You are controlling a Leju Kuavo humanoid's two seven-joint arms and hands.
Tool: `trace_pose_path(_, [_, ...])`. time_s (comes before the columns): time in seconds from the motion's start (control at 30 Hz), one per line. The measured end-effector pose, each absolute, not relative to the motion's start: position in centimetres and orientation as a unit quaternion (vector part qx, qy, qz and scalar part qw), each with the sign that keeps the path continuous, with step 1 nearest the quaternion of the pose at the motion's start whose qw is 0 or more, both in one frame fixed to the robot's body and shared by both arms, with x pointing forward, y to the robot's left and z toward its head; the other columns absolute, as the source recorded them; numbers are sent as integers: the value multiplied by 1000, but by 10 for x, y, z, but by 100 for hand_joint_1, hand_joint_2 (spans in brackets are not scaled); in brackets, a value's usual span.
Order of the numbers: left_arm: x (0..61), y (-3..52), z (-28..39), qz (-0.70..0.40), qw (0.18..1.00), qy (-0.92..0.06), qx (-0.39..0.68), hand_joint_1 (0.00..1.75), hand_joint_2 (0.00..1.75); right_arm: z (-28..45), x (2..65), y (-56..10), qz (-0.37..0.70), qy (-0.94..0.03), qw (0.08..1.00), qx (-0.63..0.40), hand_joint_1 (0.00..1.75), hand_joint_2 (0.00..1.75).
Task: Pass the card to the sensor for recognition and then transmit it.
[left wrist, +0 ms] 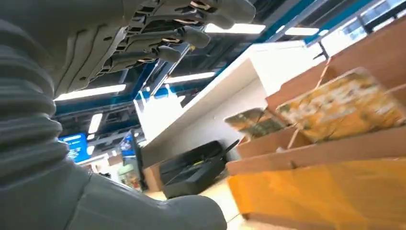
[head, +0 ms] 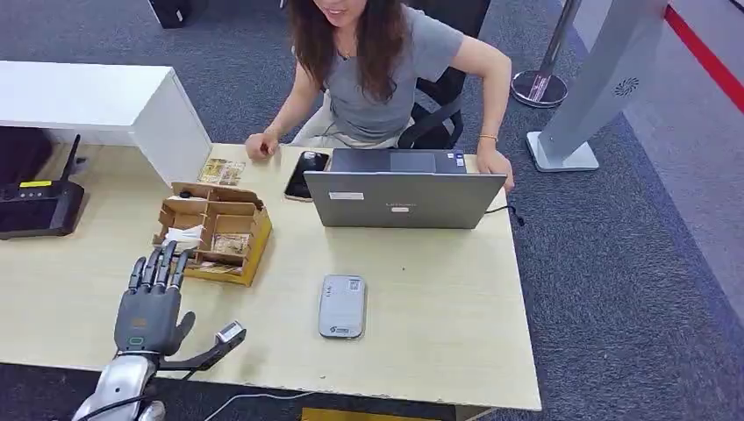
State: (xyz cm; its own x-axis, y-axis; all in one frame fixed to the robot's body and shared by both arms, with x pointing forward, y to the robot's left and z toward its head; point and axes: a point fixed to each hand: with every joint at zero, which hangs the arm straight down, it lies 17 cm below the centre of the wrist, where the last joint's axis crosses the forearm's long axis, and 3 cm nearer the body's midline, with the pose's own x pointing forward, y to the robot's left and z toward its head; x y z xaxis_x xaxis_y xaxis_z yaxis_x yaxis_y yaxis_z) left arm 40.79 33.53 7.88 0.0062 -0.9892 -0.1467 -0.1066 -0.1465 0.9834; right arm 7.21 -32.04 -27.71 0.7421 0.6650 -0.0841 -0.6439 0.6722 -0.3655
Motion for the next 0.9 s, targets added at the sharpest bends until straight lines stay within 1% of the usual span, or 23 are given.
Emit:
trace_pose_path(0.47, [419,361,64,-509,458,-473,555,0,175,-277,74,-320,367,-30,910,-188,0,0])
trace_pose_path(0.9, [426,355,63,-527,428,-490,547,0,175,-277,79,-318,377,-34,907,-185,0,0])
